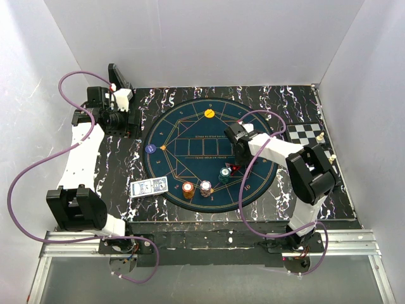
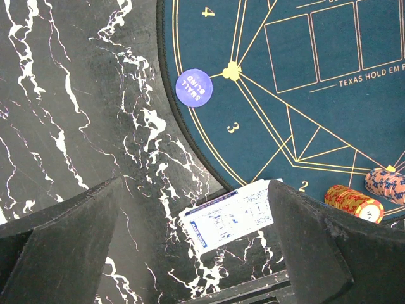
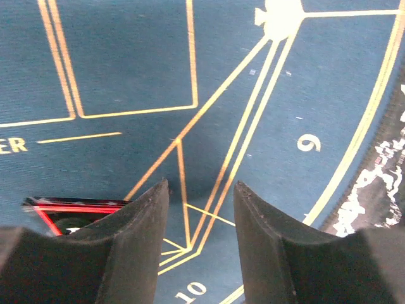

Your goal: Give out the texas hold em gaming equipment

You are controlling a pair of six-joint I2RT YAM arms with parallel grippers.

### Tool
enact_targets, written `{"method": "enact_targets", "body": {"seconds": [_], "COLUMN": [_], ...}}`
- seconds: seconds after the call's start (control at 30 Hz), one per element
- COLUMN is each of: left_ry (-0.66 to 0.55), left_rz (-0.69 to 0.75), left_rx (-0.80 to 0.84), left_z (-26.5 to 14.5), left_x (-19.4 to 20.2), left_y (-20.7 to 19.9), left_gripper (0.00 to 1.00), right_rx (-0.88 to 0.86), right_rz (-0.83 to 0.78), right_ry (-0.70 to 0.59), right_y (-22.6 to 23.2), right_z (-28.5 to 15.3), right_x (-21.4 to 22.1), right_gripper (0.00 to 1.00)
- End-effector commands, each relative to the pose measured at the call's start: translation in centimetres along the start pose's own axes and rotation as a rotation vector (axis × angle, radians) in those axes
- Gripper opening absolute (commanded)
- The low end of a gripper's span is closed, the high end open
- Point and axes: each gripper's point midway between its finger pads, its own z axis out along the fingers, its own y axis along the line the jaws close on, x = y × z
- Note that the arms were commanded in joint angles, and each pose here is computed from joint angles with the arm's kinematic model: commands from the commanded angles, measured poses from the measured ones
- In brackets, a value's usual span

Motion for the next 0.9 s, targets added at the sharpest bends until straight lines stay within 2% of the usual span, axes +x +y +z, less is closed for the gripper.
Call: {"method": "enact_targets", "body": {"seconds": [0.0,0.2,0.4,0.67,0.87], "left_ry": [-0.049,-0.051,-0.050,-0.043,-0.045], "left_rz": [0.020,0.024,0.023,0.029,0.040], "left_rx": [-0.018,-0.029,-0.038,-0.049,-0.062], "left_z": [-1.7,-1.6,-1.6,-1.4,-1.5], "left_x": [-1.0,-1.1,-1.1,-1.1,-1.1], "left_y": [0.1,0.3,0.5,0.8,1.1], "left_gripper": [1.00,1.00,1.00,1.00,1.00], "right_rx": [0.041,-0.156,-0.282,-0.315,-0.175], "right_rz": [0.016,0.004,-0.081,-0.149,-0.147], "right_ry": [0.004,-0.061,-0.059,-0.011,0.020], "right_y": [-2.1,2.4,6.4,7.9,5.6], "right_z": [-1.9,-3.7,-3.5,-1.7,-0.4], "right_x": [0.2,-2.9,-2.8,-1.5,-0.7], "right_gripper": [0.55,0.69,0.74,0.73,0.65]}}
